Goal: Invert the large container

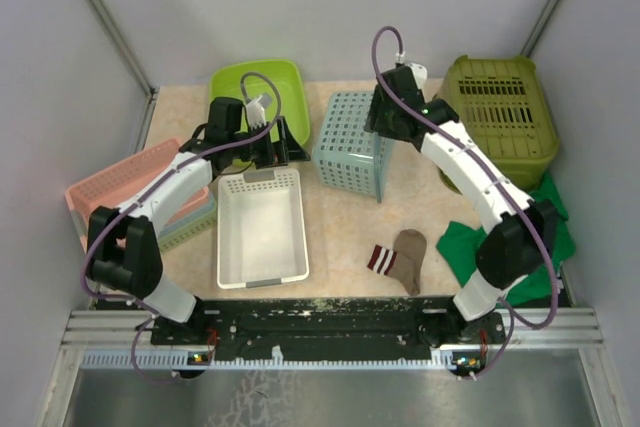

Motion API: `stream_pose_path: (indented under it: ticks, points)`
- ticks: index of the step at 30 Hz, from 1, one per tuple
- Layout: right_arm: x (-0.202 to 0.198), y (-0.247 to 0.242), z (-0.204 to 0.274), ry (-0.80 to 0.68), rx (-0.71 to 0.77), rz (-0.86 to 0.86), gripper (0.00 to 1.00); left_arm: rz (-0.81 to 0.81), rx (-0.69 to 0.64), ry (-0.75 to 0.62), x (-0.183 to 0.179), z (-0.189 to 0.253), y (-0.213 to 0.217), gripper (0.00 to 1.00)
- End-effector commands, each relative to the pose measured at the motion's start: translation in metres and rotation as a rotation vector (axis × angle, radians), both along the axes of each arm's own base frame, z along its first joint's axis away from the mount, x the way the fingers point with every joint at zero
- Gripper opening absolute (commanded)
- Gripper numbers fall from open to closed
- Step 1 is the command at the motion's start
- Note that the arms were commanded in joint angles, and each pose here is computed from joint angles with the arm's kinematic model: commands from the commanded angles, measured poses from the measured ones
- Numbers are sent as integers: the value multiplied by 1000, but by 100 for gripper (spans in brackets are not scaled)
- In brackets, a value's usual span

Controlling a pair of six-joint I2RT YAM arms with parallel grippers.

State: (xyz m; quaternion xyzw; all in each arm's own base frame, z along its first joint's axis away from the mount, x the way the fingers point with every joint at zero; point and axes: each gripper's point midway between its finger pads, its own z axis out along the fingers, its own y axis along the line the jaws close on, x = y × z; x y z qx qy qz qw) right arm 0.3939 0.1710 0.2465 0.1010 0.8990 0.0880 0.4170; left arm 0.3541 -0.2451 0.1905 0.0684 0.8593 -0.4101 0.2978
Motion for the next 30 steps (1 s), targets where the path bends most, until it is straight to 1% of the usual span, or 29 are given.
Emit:
stream_pose_path:
  ticks: [1, 5, 14, 20, 22, 27, 30]
  points:
    - [11, -7, 15, -22, -111, -38, 58, -38, -39, -34, 2, 17, -7, 99]
    - [19, 2, -3, 18, -155, -13, 55, -38, -31, -26, 2, 12, -7, 99]
    - [19, 8, -17, 52, -167, 11, 43, -61, -43, -4, 7, 6, -13, 99]
    - [17, 2, -15, 47, -179, -8, 29, -74, -58, -3, 8, 9, -16, 99]
    - [16, 1, -16, 47, -171, -7, 20, -77, -59, -3, 7, 9, -16, 99]
    - [13, 5, -21, 52, -60, 56, 0, -81, -60, -8, 5, 10, -16, 99]
    - [7, 3, -14, 27, 48, 97, 0, -85, -63, -14, 4, 13, -16, 99]
